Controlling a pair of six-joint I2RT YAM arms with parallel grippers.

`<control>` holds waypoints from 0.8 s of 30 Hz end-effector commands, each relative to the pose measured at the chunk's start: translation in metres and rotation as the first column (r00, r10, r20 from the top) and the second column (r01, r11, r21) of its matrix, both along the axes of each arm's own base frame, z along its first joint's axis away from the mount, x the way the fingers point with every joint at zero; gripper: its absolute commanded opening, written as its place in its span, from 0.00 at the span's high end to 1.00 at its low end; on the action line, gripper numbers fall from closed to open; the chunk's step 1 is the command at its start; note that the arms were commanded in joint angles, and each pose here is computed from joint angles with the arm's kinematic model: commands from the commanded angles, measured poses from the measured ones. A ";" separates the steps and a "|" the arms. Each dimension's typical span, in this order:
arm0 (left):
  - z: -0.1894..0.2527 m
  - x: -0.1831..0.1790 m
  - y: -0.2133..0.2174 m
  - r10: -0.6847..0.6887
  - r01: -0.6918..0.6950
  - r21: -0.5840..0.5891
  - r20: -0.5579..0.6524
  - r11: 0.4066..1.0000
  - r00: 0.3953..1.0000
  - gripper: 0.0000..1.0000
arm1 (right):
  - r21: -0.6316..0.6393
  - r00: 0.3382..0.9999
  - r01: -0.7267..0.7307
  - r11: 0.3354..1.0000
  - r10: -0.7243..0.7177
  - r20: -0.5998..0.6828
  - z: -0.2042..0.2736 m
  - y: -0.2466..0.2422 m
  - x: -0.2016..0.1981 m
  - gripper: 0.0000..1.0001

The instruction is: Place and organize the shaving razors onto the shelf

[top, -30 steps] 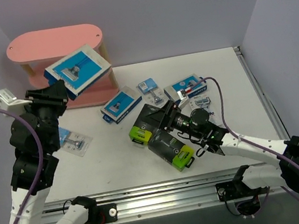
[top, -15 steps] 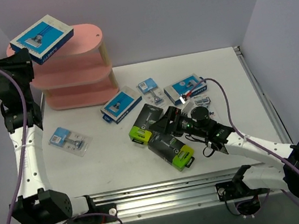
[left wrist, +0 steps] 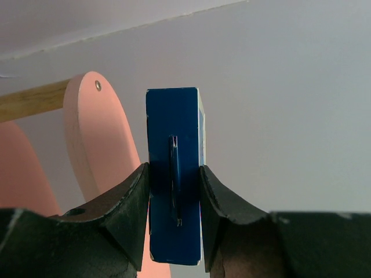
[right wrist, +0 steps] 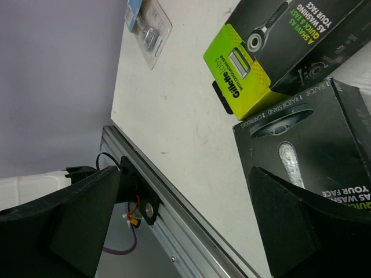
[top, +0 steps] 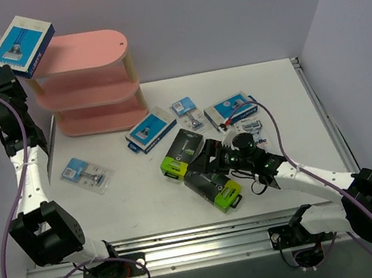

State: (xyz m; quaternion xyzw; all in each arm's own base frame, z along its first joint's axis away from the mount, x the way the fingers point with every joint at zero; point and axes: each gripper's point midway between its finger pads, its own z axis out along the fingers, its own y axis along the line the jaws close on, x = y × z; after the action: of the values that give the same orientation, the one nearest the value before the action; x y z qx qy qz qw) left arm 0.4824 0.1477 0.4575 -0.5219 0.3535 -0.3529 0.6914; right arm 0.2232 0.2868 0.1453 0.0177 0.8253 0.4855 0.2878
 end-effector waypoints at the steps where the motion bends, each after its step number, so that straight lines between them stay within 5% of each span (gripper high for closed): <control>1: 0.032 -0.013 0.004 0.059 -0.057 -0.018 0.147 0.998 0.987 0.98 | 0.021 0.998 -0.041 0.999 0.040 0.049 0.014 0.007 0.008 0.10; 24: -0.015 0.016 0.021 0.200 -0.197 -0.128 0.012 0.972 0.980 0.98 | 0.003 0.999 -0.034 0.999 0.034 -0.003 -0.021 0.000 0.009 0.09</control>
State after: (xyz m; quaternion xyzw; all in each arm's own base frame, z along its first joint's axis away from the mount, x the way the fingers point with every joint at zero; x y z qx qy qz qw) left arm 0.5064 0.1621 0.4017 -0.6011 0.3218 -0.2894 0.6718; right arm 0.2288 0.2843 0.1190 0.0163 0.8355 0.4803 0.2664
